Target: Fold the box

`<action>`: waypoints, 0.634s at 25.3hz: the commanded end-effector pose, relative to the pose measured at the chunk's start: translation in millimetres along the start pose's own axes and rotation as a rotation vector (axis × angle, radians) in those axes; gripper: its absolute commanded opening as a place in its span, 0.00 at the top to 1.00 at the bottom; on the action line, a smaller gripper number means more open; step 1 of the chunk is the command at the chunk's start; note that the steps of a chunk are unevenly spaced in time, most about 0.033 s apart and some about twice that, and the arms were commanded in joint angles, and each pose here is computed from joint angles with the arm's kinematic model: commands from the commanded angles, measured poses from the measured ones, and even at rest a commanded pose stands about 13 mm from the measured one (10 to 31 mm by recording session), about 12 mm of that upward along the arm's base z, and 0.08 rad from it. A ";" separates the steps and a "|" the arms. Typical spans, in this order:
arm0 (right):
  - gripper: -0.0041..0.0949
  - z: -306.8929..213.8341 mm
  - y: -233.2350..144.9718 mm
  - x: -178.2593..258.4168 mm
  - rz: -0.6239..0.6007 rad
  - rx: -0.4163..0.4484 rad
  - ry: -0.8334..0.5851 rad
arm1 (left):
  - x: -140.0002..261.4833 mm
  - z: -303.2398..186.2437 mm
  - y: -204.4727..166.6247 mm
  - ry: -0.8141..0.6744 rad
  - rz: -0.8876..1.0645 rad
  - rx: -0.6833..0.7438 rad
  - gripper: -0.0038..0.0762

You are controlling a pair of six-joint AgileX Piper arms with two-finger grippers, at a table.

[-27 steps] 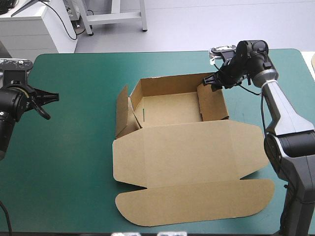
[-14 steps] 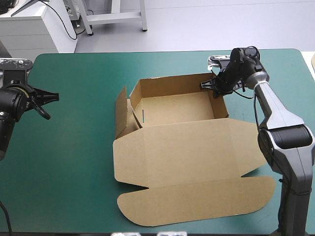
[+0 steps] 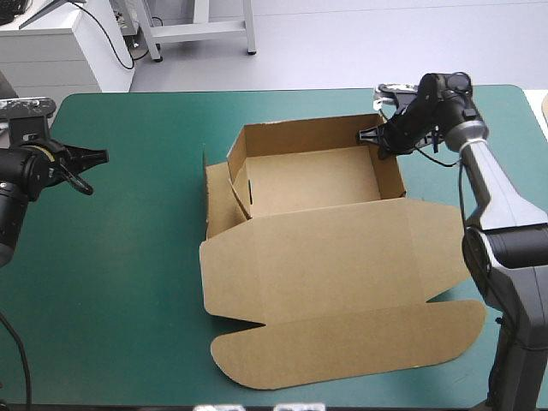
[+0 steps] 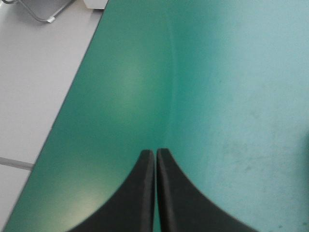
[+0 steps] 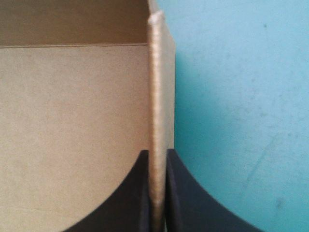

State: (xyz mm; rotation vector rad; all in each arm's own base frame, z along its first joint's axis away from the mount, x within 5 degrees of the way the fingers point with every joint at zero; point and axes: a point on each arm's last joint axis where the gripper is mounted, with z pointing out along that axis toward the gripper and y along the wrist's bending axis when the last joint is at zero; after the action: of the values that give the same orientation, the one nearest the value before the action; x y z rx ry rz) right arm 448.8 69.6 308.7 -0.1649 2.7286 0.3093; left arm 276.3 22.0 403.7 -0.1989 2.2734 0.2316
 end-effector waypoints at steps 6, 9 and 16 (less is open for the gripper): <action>0.97 -124.2 -9.6 3.8 0.052 -0.221 -0.286 | -17.7 11.3 7.5 -0.087 -0.256 0.335 0.96; 0.97 -158.3 -8.2 11.9 0.027 -0.245 -0.366 | -22.0 23.7 -1.9 -0.067 -0.355 0.564 0.96; 0.97 -196.3 4.0 25.2 -0.019 -0.265 -0.450 | -27.0 33.0 -35.4 -0.004 -0.419 1.066 0.96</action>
State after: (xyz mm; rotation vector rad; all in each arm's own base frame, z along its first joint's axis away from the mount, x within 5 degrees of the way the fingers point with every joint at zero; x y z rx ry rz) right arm 378.8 21.0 439.5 -0.1463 2.3567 0.5587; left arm 332.5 7.6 371.7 -0.1598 2.1448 -0.9910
